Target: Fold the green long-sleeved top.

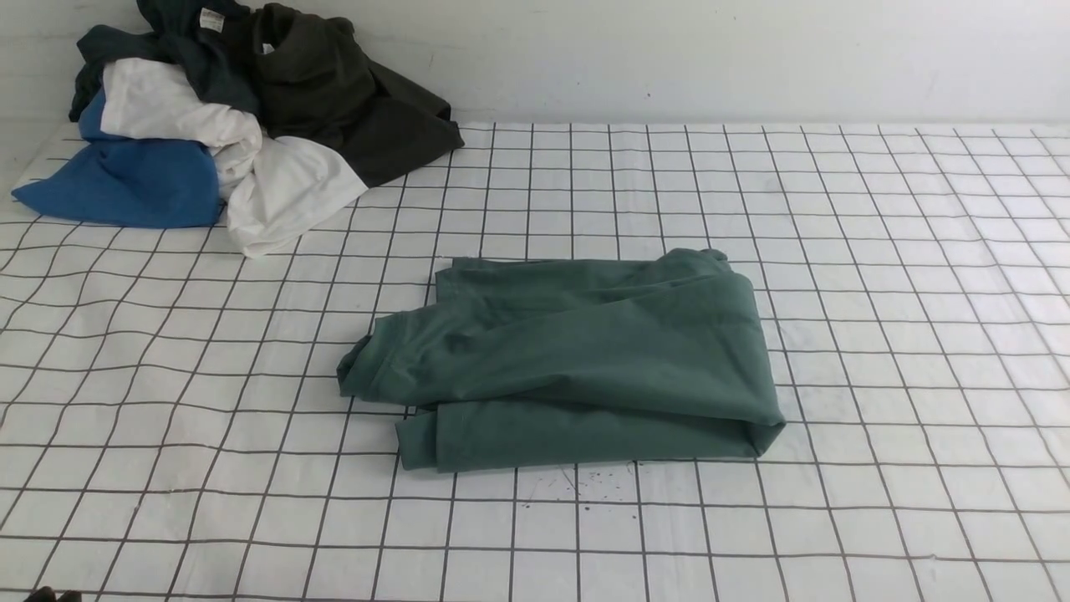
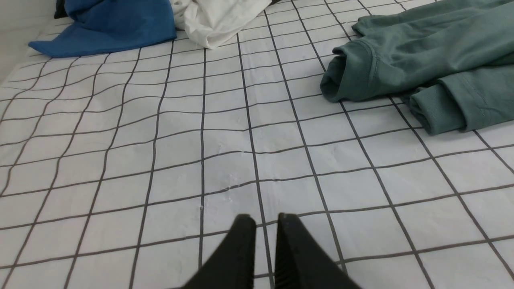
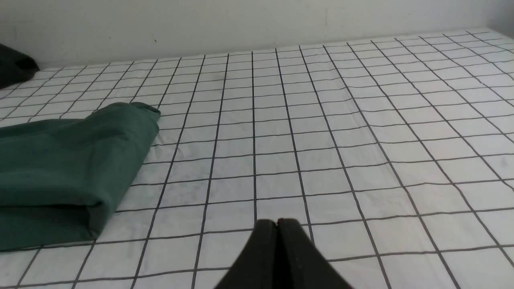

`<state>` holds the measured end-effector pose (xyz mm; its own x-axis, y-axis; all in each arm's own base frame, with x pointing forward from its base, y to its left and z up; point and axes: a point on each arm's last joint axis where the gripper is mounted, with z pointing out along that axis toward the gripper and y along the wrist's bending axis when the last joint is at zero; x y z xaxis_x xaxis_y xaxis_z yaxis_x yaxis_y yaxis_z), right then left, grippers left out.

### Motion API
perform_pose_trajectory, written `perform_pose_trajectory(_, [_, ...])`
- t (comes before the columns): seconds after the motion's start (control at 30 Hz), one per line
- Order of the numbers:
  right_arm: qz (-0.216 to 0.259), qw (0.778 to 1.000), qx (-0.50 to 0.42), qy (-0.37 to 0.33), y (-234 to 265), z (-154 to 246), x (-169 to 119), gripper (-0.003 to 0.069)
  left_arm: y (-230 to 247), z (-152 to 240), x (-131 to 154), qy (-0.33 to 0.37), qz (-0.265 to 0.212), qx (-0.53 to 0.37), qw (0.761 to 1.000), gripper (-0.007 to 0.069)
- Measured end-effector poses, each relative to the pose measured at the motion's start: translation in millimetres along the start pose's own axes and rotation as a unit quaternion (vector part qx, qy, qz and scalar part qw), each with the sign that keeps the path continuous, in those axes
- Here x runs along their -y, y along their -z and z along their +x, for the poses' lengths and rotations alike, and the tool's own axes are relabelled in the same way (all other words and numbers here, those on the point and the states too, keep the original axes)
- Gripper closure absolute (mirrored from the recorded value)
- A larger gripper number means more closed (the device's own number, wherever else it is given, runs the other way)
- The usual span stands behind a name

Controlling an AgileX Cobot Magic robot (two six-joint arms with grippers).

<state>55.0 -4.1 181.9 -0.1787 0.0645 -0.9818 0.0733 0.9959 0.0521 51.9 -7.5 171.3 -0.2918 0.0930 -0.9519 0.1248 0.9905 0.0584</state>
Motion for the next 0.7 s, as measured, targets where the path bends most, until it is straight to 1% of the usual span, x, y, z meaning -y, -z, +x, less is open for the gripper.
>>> perform_pose_trajectory(0.1, [0.0, 1.0, 0.0, 0.0, 0.0, 0.0, 0.0, 0.0669, 0.0, 0.0, -0.9, 0.002, -0.008, 0.0, 1.0, 0.0561])
perform_pose_trajectory(0.23, [0.0, 1.0, 0.0, 0.0, 0.0, 0.0, 0.0, 0.0669, 0.0, 0.3, -4.8, 0.014, -0.044, -0.003, 0.999, 0.0561])
perform_pose_trajectory(0.33, [0.0, 1.0, 0.0, 0.0, 0.0, 0.0, 0.0, 0.0669, 0.1, 0.4, -6.2, 0.018, -0.056, -0.003, 0.998, 0.0561])
perform_pose_trajectory(0.47, [0.0, 1.0, 0.0, 0.0, 0.0, 0.0, 0.0, 0.0669, 0.1, 0.4, -5.5, 0.016, -0.05, -0.003, 0.999, 0.0561])
perform_pose_trajectory(0.6, [0.0, 1.0, 0.0, 0.0, 0.0, 0.0, 0.0, 0.0669, 0.0, 0.1, -1.9, 0.005, -0.017, -0.001, 1.0, 0.0561])
perform_pose_trajectory(0.7, [0.0, 1.0, 0.0, 0.0, 0.0, 0.0, 0.0, 0.0669, 0.0, 0.0, -0.4, 0.001, -0.004, 0.0, 1.0, 0.0561])
